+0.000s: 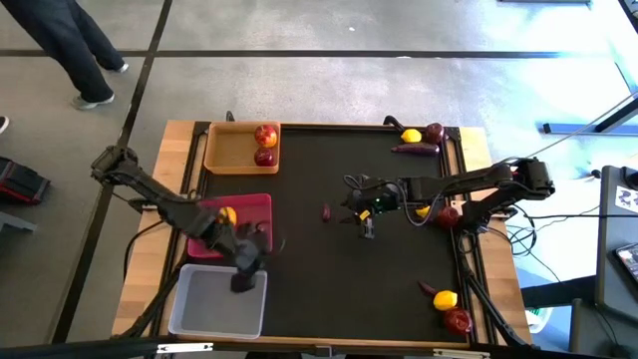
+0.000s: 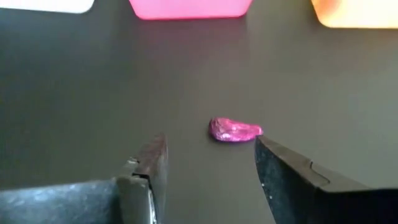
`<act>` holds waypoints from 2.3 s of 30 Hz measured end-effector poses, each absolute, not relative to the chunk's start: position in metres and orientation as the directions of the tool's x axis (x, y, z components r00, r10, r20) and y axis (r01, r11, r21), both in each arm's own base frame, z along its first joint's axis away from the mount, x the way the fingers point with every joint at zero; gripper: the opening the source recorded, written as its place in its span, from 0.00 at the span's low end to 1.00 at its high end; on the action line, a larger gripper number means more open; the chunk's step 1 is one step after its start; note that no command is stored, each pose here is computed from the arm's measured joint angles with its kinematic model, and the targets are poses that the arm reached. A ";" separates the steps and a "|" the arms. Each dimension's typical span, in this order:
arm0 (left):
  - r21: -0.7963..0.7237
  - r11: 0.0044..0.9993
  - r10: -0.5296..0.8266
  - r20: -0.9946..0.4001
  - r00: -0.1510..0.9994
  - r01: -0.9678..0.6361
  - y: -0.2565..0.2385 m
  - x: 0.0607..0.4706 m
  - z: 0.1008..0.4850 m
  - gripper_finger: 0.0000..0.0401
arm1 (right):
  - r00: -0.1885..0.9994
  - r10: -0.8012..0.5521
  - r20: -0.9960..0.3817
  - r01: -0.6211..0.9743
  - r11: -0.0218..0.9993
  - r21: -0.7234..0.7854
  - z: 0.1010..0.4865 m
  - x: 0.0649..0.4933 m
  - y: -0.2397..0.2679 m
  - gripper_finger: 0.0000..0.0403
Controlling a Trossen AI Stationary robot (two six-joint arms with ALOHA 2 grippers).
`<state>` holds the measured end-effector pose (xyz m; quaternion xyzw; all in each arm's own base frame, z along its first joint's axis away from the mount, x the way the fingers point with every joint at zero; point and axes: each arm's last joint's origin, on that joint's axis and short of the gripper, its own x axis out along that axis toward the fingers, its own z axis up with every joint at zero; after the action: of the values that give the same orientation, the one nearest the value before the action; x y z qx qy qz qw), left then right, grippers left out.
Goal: Sort produce into baskets
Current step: Put the top left eggplant into the transparent bin, then put the middle left eggplant into the transparent bin
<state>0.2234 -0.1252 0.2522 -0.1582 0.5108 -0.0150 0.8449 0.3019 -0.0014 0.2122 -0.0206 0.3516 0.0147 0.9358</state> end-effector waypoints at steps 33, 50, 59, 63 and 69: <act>-0.082 0.753 -0.190 -0.977 -0.096 -0.653 -0.180 0.105 0.190 0.29 | 0.750 -0.058 -0.659 0.008 0.997 -0.078 0.212 0.302 -0.004 0.48; -0.170 0.771 -0.201 -0.979 0.018 -0.614 -0.182 0.116 0.215 0.56 | 0.749 -0.057 -0.660 0.008 0.997 -0.077 0.212 0.302 -0.004 0.48; -0.307 0.782 -0.094 -0.918 0.384 -0.543 -0.164 0.138 0.248 0.53 | 0.767 -0.043 -0.640 0.019 0.999 -0.045 0.190 0.321 -0.003 0.48; -0.286 0.791 -0.018 -0.894 0.448 -0.540 -0.155 0.147 0.249 0.53 | 0.793 -0.057 -0.607 0.061 0.998 -0.014 0.180 0.332 -0.004 0.48; -0.237 0.804 0.100 -0.850 0.517 -0.546 -0.143 0.159 0.250 0.53 | 0.781 -0.145 -0.608 0.192 0.981 0.013 0.160 0.341 -0.006 0.48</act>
<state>0.1588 -0.1428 0.2504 -0.2464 0.4516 0.1933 0.8354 0.3411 -0.0063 0.1603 0.0374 0.3188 -0.0893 0.9429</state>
